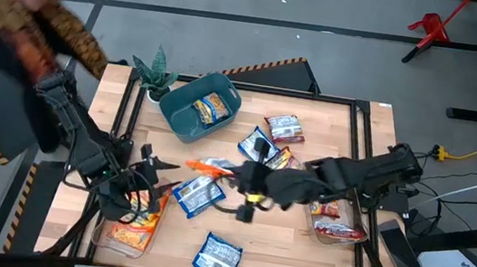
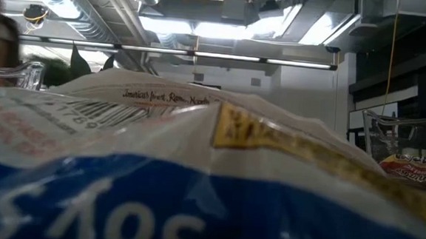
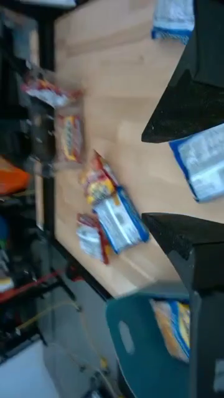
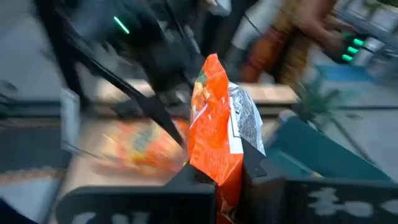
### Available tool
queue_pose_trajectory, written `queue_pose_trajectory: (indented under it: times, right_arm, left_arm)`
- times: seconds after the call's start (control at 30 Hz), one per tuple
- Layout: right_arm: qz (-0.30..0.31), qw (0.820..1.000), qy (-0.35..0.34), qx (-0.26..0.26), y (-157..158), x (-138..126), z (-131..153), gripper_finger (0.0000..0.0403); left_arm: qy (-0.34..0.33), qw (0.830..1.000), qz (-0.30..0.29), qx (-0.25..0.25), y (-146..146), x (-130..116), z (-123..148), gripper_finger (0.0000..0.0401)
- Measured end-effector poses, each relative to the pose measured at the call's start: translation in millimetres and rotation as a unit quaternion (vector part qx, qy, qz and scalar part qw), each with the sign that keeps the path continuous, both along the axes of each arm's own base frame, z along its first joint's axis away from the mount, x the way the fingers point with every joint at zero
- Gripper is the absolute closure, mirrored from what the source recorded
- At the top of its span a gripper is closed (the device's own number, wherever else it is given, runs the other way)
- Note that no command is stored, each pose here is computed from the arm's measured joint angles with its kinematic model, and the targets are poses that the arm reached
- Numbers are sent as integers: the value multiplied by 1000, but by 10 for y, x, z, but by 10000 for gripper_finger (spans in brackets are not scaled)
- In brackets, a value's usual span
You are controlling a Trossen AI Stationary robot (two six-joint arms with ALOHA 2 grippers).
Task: Sort Maruchan noodles
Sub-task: Put the orange noodle pack into the left transparent bin
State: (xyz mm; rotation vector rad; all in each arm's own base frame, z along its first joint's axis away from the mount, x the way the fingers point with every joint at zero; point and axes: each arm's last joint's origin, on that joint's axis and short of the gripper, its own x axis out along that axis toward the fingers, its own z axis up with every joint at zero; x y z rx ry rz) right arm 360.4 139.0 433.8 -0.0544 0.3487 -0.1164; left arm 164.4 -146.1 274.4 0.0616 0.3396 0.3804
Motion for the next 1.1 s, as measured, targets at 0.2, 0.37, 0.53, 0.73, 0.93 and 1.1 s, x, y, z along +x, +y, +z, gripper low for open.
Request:
queue_pose_trajectory:
  times: [0.2, 0.37, 0.53, 0.73, 0.93, 1.1]
  right_arm:
    - [55, 996, -57, 44, 181, -112, 178, 402]
    - [68, 994, -63, 62, 241, -119, 183, 403]
    - [73, 993, -63, 62, 328, -104, 138, 403]
    - [79, 993, -47, 70, 381, -72, 25, 403]
    - [71, 994, -52, 61, 532, -166, 30, 403]
    - [70, 994, -60, 58, 599, -152, 10, 403]
  left_arm:
    - [-71, 988, -133, -20, -127, 180, -11, 211]
    - [-121, 977, -173, 9, -87, 269, 91, 211]
    - [-141, 966, -216, 4, -17, 361, 144, 211]
    - [-169, 951, -258, 1, 58, 441, 206, 211]
    - [-199, 934, -295, 19, 69, 456, 273, 199]
    - [-222, 932, -286, 22, 144, 499, 323, 161]
